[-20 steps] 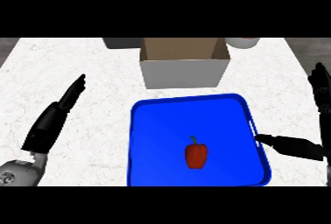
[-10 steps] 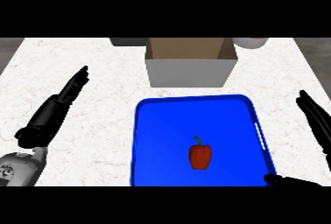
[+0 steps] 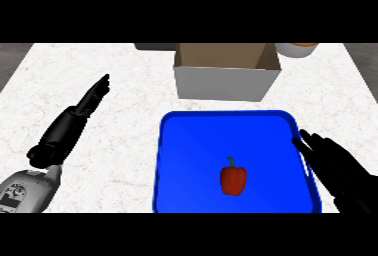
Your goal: Pick the bell pepper from the tray and place it in the cardboard box
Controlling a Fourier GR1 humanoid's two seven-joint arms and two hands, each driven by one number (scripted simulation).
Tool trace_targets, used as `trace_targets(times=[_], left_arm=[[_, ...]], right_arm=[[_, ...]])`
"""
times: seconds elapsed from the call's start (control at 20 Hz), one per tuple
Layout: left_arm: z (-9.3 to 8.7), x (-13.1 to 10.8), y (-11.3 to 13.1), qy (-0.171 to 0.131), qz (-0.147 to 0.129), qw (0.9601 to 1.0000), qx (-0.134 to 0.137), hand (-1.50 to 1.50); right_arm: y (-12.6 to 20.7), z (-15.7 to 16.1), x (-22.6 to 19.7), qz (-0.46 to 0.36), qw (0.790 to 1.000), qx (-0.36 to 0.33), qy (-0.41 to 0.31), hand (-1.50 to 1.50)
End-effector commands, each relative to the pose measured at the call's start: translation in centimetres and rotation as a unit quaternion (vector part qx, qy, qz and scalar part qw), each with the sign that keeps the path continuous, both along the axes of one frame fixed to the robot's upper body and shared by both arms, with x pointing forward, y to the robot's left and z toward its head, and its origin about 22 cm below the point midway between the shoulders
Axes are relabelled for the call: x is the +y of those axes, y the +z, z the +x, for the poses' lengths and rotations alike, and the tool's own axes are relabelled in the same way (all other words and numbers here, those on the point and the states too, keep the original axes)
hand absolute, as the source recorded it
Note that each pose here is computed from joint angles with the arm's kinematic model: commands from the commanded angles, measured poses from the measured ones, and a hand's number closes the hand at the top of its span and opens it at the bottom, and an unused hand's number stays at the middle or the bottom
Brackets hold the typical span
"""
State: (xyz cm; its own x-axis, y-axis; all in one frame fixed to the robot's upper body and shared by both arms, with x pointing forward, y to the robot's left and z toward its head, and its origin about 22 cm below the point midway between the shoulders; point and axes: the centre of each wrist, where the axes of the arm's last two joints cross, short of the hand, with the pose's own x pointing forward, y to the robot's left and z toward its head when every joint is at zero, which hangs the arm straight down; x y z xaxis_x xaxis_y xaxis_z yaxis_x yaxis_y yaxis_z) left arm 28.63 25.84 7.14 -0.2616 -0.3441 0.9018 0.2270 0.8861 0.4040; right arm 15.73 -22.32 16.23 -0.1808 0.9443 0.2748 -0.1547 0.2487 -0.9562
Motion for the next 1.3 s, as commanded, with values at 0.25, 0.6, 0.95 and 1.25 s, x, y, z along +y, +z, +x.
trace_targets(times=[0.25,0.6,0.95,1.25], left_arm=[[1.2,0.2,0.8,-0.011,0.004,0.9999,-0.004,0.00],[1.1,-0.3,-1.9,0.002,0.001,1.0000,0.005,0.00],[0.2,0.2,-0.3,0.003,-0.006,1.0000,0.004,0.00],[0.4,0.2,-2.3,0.010,-0.002,0.9999,-0.003,0.00]], right_arm=[[0.5,0.6,7.2,-0.129,0.989,0.069,-0.022,-1.50],[-1.0,2.1,12.0,-0.136,0.983,0.116,-0.044,-1.50],[-4.8,3.3,15.3,-0.153,0.976,0.139,-0.069,-1.50],[-5.0,4.1,16.6,-0.171,0.975,0.117,-0.079,-1.50]])
